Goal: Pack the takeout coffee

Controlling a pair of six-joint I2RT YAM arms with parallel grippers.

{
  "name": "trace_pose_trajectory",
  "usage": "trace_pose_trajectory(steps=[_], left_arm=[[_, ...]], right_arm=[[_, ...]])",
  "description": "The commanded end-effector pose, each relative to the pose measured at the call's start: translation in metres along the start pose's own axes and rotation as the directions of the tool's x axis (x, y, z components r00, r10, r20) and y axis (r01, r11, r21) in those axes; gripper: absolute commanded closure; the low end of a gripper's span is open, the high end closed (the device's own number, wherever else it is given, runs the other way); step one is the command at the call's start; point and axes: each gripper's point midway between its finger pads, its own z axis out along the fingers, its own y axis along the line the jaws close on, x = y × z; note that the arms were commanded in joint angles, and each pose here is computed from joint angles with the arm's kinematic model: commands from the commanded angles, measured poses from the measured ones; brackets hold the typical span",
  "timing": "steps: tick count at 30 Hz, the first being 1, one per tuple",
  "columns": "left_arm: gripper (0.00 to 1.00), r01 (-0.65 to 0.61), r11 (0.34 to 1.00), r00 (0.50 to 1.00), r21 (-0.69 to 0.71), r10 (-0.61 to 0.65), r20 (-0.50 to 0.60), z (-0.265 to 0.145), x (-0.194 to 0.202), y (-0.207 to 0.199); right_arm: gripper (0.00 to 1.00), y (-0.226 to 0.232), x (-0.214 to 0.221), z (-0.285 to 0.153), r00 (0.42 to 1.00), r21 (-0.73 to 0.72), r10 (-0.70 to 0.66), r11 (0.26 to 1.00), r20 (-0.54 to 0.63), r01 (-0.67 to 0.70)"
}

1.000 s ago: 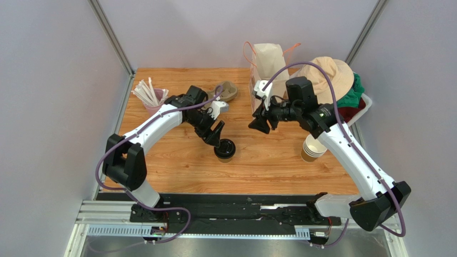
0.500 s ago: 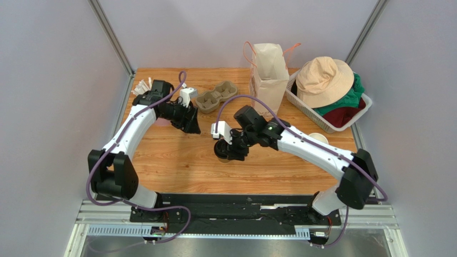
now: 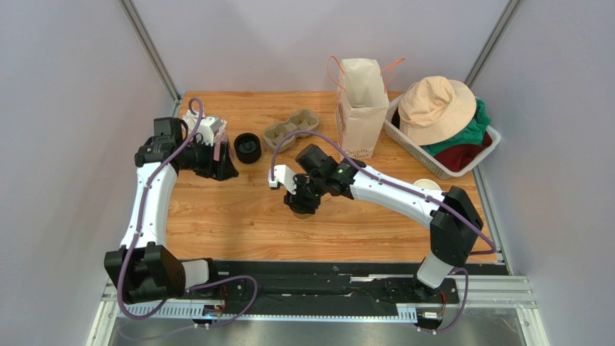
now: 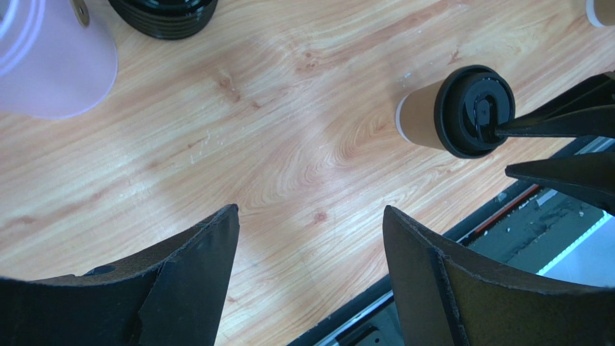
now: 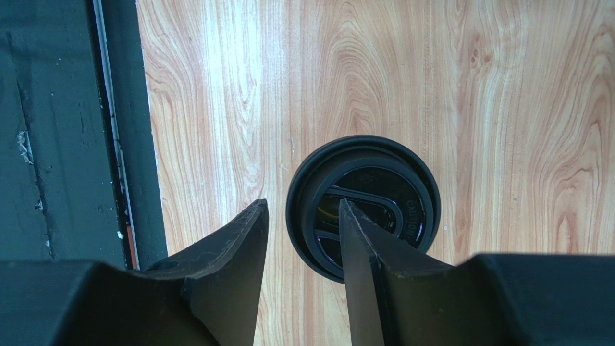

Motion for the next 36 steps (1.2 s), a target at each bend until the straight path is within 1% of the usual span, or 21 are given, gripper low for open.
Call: trace_pose_trajectory(steps=[1, 5, 11, 12, 19, 20, 22, 23, 24, 29, 36], left_arm=[[0.18, -0.032, 0.999, 0.999, -0.003, 0.032, 0.032, -0.006, 0.004, -0.003], [0.19, -0.033, 0.999, 0.999, 0.008, 0.032, 0.044, -0.007, 0.002, -0.005], [0.18, -0.039, 0.999, 0.998, 0.011, 0.038, 0.056, -0.007, 0.001, -0.006], [0.18, -0.044, 0.999, 0.997, 0.009, 0.043, 0.061, -0.008, 0.000, -0.006], [0.19, -0.045, 0.999, 0.997, 0.012, 0.044, 0.061, -0.007, 0.002, -0.006], [0.18, -0.045, 0.999, 0.997, 0.015, 0.044, 0.062, -0.006, 0.001, -0.007], [0.18, -0.045, 0.999, 0.997, 0.015, 0.044, 0.062, -0.006, 0.001, -0.006], [0.19, -0.044, 0.999, 0.997, 0.016, 0.043, 0.059, -0.006, 0.002, -0.006], [0.19, -0.045, 0.999, 0.997, 0.019, 0.043, 0.060, -0.006, 0.002, -0.007], [0.18, -0.045, 0.999, 0.997, 0.019, 0.044, 0.059, -0.005, 0.003, -0.006], [0.19, -0.040, 0.999, 0.998, 0.024, 0.038, 0.055, -0.003, 0.005, -0.006]], right_arm=[[0.56, -0.008, -0.020, 0.002, 0.999, 0.042, -0.014, 0.999, 0.041, 0.012], [0.58, -0.010, -0.015, 0.005, 1.000, 0.053, -0.007, 0.999, 0.025, 0.005], [0.64, -0.007, -0.006, 0.014, 1.000, 0.038, -0.004, 0.999, -0.002, 0.004], [0.67, -0.006, -0.005, 0.015, 1.000, 0.037, -0.004, 0.999, -0.005, 0.004], [0.79, -0.004, -0.001, 0.019, 1.000, 0.033, -0.009, 0.999, -0.027, 0.010], [0.82, -0.004, -0.002, 0.018, 1.000, 0.035, -0.010, 0.999, -0.026, 0.011], [0.84, -0.003, 0.001, 0.018, 0.999, 0.033, -0.013, 0.999, -0.039, 0.014], [0.85, -0.004, 0.000, 0.017, 0.999, 0.038, -0.015, 0.999, -0.040, 0.016], [0.89, -0.005, 0.001, 0.016, 0.999, 0.042, -0.018, 0.999, -0.043, 0.020], [0.98, -0.011, 0.002, 0.006, 0.997, 0.086, -0.035, 0.995, -0.062, 0.040], [0.99, -0.011, 0.001, -0.017, 0.998, 0.113, -0.033, 0.993, -0.053, 0.039]])
